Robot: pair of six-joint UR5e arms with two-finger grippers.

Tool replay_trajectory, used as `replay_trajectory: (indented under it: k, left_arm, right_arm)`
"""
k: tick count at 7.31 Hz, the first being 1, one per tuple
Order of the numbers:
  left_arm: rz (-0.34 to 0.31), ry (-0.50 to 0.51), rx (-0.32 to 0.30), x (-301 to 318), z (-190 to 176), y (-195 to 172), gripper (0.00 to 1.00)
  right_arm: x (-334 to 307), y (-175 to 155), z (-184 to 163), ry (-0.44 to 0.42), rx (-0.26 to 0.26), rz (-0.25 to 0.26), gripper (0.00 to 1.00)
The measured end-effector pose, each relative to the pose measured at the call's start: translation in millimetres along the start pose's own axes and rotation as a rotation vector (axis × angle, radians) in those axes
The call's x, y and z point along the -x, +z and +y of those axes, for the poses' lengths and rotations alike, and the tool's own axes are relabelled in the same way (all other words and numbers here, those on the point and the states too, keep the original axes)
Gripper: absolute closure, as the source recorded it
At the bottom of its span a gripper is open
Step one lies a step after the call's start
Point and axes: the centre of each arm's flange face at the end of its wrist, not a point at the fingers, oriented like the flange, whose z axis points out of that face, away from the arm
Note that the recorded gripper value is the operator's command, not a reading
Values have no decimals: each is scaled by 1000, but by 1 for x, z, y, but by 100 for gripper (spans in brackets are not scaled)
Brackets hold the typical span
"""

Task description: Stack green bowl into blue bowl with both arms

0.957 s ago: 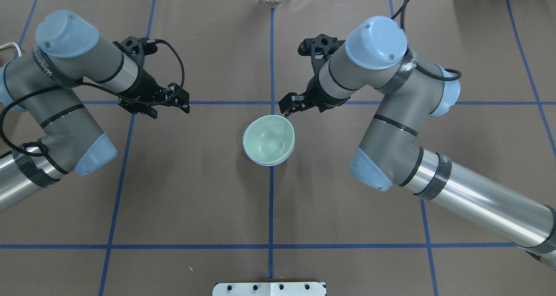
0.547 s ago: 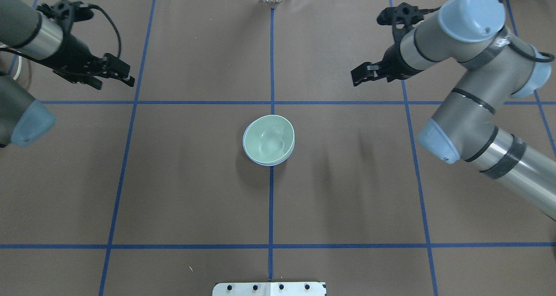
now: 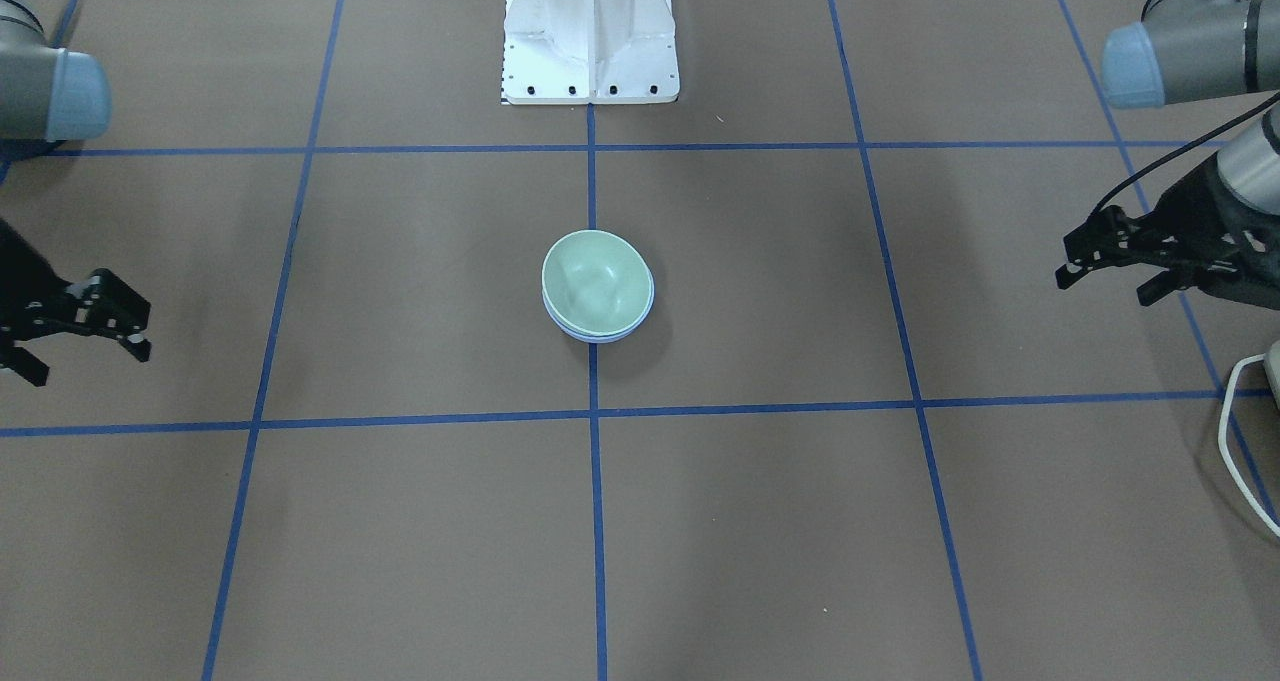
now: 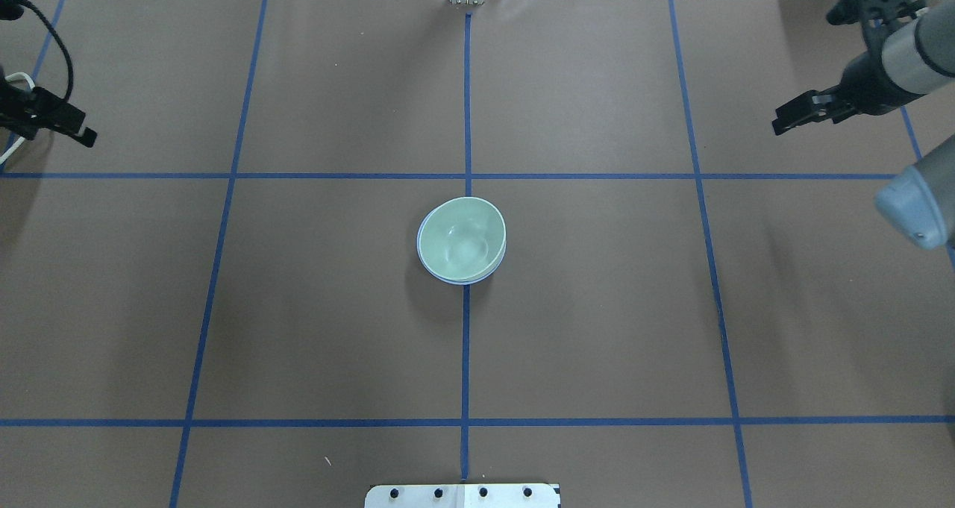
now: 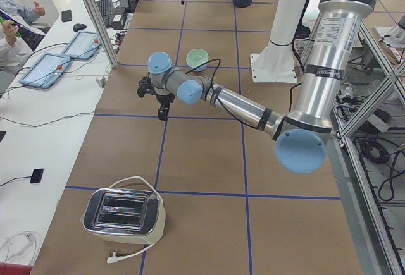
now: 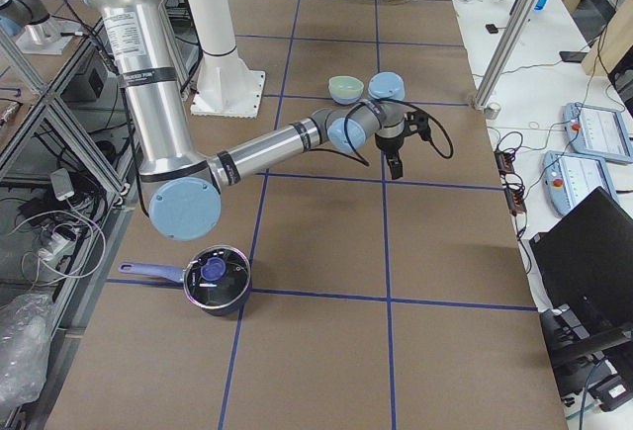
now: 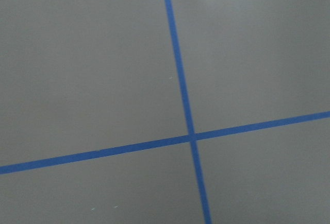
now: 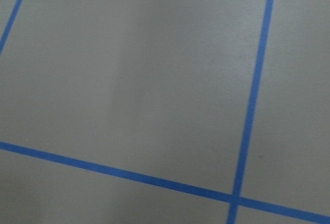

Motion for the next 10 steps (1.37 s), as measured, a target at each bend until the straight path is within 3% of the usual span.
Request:
replay_trajectory:
  k: [3,5,7,10]
  left_arm:
    - [-43,-27,41,74,52,-11,1]
    - [-57,-45,49,108,75,-15,1]
    - [-58,-58,59,145,89,-23,1]
    - [-60,-86,83,210,109,-37,1]
  right_arm:
    - [-129,-18,65,-3,88,90,0]
    - [-200,-28,120,82,155,91,0]
    - [-246,-43,155,184,161,98,0]
    - [-269,-46,169,237,161,103,0]
